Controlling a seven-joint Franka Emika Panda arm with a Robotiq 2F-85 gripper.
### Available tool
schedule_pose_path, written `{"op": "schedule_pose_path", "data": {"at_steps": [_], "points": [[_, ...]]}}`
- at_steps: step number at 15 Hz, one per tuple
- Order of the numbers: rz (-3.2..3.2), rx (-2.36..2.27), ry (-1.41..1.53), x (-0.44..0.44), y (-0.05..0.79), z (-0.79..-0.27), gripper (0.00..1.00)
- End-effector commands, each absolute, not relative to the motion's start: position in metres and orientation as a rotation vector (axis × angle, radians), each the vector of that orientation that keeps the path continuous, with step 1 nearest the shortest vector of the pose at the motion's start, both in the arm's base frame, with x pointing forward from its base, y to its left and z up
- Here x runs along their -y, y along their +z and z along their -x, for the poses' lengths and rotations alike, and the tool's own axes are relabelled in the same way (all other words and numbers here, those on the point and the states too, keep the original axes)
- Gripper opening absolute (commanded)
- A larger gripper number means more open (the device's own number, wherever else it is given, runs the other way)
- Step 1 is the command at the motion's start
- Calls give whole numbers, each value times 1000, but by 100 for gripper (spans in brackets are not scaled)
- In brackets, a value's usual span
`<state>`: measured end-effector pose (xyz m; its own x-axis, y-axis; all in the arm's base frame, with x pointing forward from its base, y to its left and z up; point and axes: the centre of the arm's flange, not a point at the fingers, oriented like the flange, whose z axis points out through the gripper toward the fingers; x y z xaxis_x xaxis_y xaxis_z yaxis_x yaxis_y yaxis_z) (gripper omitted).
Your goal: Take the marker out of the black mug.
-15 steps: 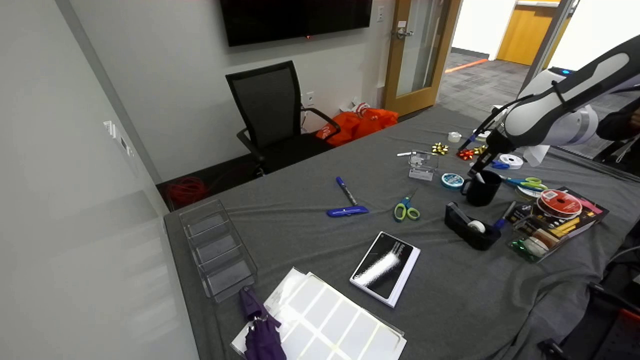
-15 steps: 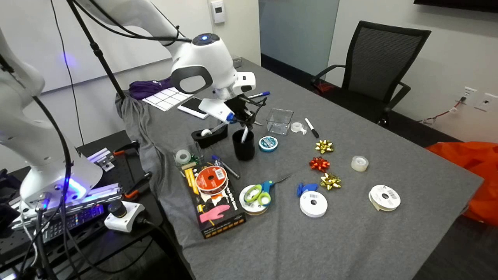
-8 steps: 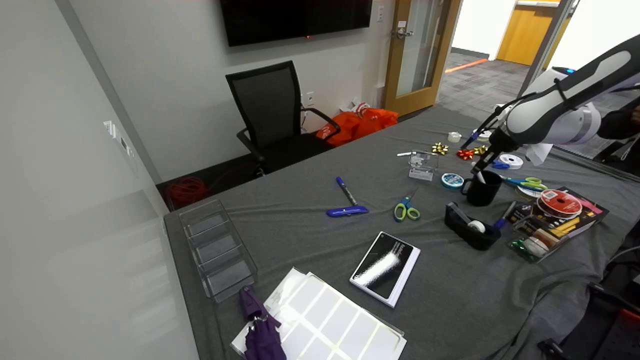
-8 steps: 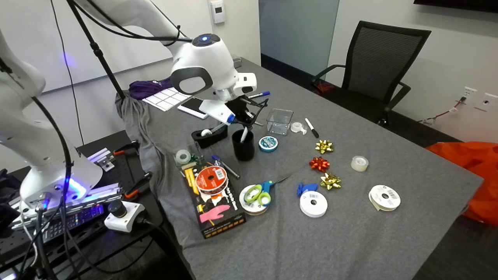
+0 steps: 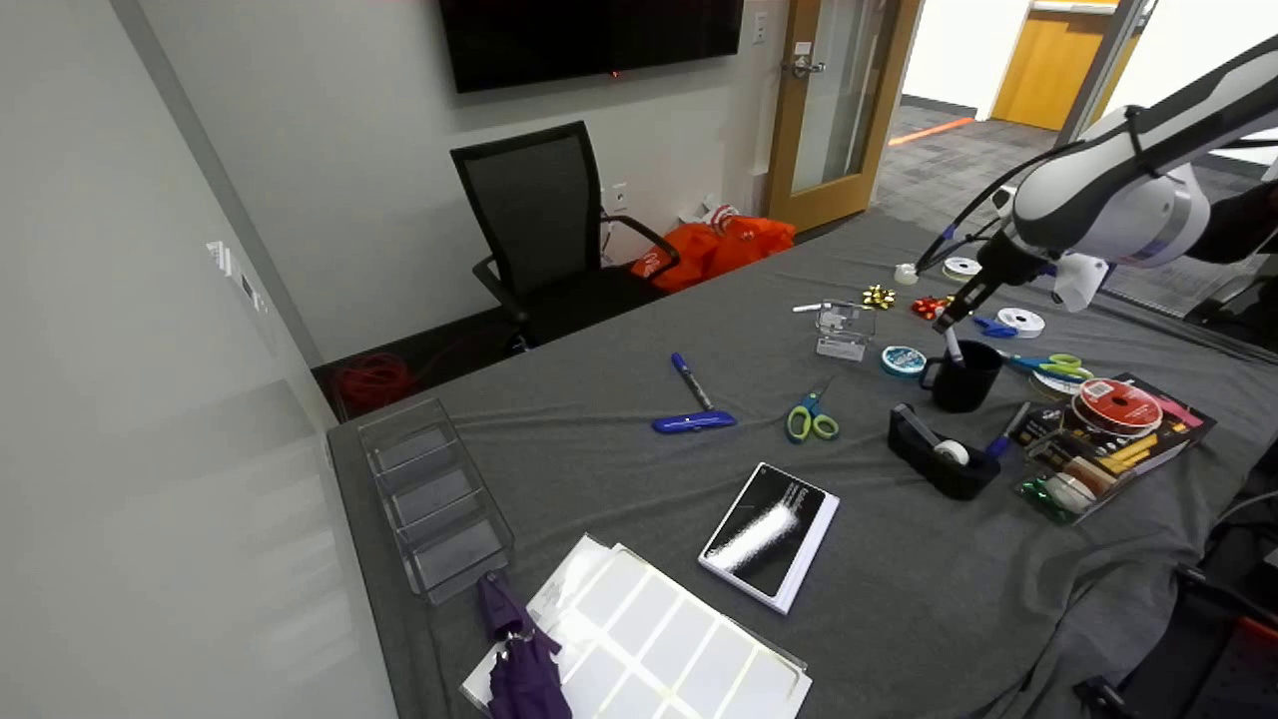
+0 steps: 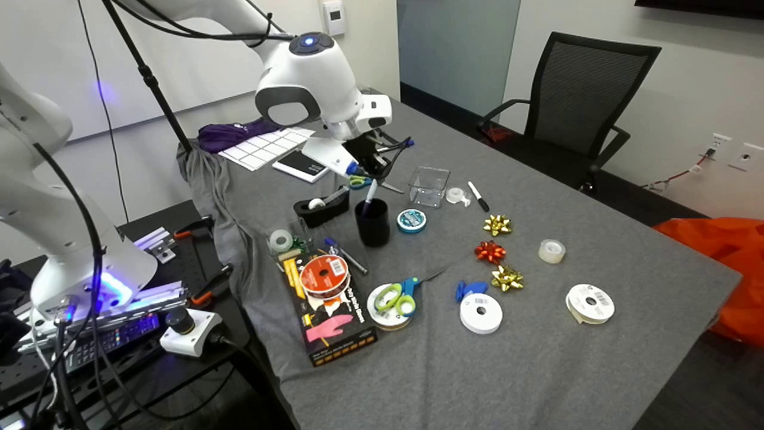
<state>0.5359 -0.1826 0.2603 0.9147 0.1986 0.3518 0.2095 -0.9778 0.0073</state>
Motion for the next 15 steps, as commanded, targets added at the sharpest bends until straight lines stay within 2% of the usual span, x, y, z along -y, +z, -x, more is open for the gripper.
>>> {"op": "schedule_pose_path", "data": {"at_steps": [1, 8, 15], "points": [[2943, 339, -607, 179, 301, -520, 4], [2814, 341, -645, 179, 345, -507, 4], [2852, 435, -400, 183, 315, -460, 4]]}}
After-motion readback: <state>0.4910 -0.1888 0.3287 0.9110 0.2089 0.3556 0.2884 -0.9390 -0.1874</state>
